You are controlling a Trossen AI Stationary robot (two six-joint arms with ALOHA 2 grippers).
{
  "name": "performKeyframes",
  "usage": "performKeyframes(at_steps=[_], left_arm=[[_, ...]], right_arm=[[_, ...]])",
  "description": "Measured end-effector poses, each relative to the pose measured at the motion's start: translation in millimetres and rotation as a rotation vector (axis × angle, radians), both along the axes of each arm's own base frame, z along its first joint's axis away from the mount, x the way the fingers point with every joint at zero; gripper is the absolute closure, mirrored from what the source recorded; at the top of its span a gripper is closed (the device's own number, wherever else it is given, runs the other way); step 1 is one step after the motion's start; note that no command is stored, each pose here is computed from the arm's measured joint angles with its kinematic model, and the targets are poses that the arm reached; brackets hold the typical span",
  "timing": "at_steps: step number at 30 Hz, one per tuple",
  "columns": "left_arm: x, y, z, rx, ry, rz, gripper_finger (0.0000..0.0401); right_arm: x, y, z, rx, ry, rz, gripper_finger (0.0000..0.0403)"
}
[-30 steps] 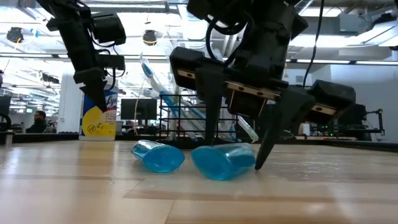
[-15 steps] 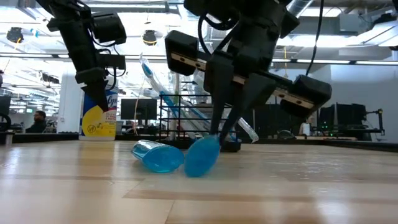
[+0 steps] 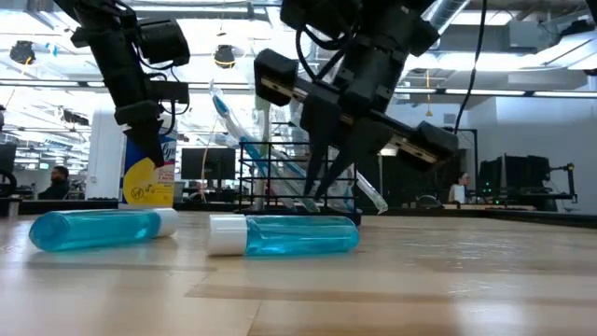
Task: Pick & Place toothbrushing station
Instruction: Put the blue mouthwash into the mesh
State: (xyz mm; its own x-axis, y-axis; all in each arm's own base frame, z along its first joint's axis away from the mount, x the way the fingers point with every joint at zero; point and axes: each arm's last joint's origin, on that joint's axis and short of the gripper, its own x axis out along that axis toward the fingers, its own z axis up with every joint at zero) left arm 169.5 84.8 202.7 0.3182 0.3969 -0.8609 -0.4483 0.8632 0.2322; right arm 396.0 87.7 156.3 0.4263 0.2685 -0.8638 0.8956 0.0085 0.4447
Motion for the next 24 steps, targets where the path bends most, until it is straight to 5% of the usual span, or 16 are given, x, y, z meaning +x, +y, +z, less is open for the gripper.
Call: performKeyframes(at_steps=[11,15,24], left_arm=[[4,-7,1,-0.090,-0.042,-0.117,0.0284],[5,-13,24,-0.127,-0.119,-0.132,0.0284],[18,-67,49,-0.585,-0.285,-0.005,0.0284]], right_arm=[[1,1,31,-0.011,-0.154,0.057,0.0212],[-8,-1,49,-0.081,-0.185,0.105,0.0171],[-59,-41,75,-0.287,0.070,0.444,0.0176]])
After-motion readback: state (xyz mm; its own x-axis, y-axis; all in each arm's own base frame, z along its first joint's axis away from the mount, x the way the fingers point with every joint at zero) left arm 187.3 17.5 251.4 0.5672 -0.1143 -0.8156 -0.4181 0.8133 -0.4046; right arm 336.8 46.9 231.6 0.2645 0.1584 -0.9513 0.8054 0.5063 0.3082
